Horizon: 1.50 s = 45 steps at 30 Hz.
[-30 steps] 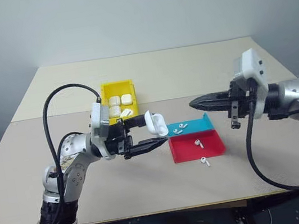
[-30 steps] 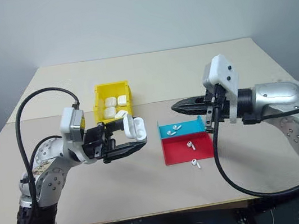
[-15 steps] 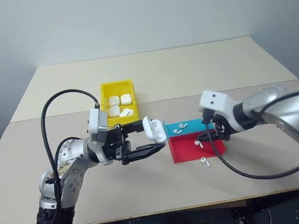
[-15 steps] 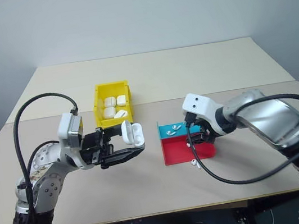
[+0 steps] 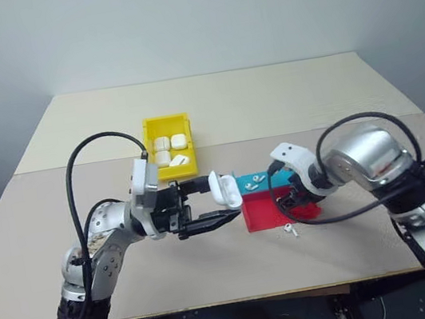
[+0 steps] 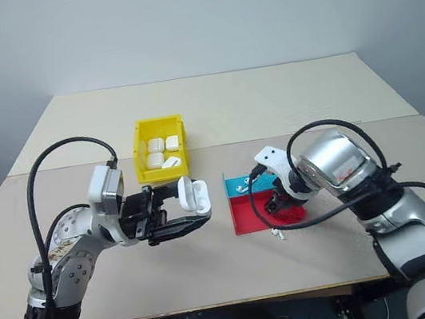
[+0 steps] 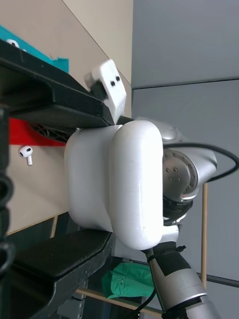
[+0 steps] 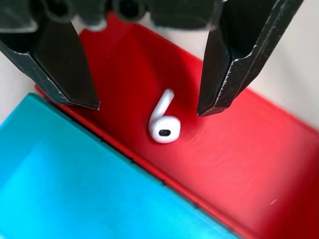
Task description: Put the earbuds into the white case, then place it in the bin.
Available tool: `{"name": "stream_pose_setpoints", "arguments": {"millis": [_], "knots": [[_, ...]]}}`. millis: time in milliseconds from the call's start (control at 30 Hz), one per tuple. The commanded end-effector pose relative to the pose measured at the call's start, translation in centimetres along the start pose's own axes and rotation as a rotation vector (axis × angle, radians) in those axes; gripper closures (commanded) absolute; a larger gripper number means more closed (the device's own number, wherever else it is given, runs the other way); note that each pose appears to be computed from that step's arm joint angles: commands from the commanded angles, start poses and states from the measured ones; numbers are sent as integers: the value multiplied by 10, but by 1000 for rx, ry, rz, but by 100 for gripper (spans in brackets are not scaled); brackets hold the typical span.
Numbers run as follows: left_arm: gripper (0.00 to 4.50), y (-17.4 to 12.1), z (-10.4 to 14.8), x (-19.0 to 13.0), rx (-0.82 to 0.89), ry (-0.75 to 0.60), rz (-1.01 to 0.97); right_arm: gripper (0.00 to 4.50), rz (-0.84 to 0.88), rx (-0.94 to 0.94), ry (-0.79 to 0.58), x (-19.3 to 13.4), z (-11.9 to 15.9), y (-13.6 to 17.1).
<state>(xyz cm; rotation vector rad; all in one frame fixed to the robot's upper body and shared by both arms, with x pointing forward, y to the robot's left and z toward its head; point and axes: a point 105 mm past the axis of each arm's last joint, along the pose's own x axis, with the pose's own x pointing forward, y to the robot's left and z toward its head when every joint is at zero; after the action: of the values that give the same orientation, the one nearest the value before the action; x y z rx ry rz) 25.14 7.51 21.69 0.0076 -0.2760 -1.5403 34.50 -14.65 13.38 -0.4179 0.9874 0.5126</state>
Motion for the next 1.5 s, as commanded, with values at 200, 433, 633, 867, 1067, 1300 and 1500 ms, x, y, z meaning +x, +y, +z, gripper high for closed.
{"name": "stream_pose_setpoints", "arguments": {"millis": [200,433,633,867,1067,1300,1500], "knots": [[172,-7,9,4,33,-30,-7,82,-22,42,-32,-8,20,-4],[172,-9,8,3,34,-34,11,82,-67,-43,-42,-6,19,5],[172,-10,9,2,38,-31,17,82,-78,-111,-63,-6,18,11],[172,-11,11,1,42,-27,18,82,-75,-164,-75,-6,18,15],[172,-12,11,2,43,-26,17,82,-60,-167,-78,-4,18,18],[172,-12,13,1,46,-24,16,82,-53,-158,-78,2,19,18],[172,-12,14,0,47,-21,16,82,-40,-155,-68,5,17,19]]}}
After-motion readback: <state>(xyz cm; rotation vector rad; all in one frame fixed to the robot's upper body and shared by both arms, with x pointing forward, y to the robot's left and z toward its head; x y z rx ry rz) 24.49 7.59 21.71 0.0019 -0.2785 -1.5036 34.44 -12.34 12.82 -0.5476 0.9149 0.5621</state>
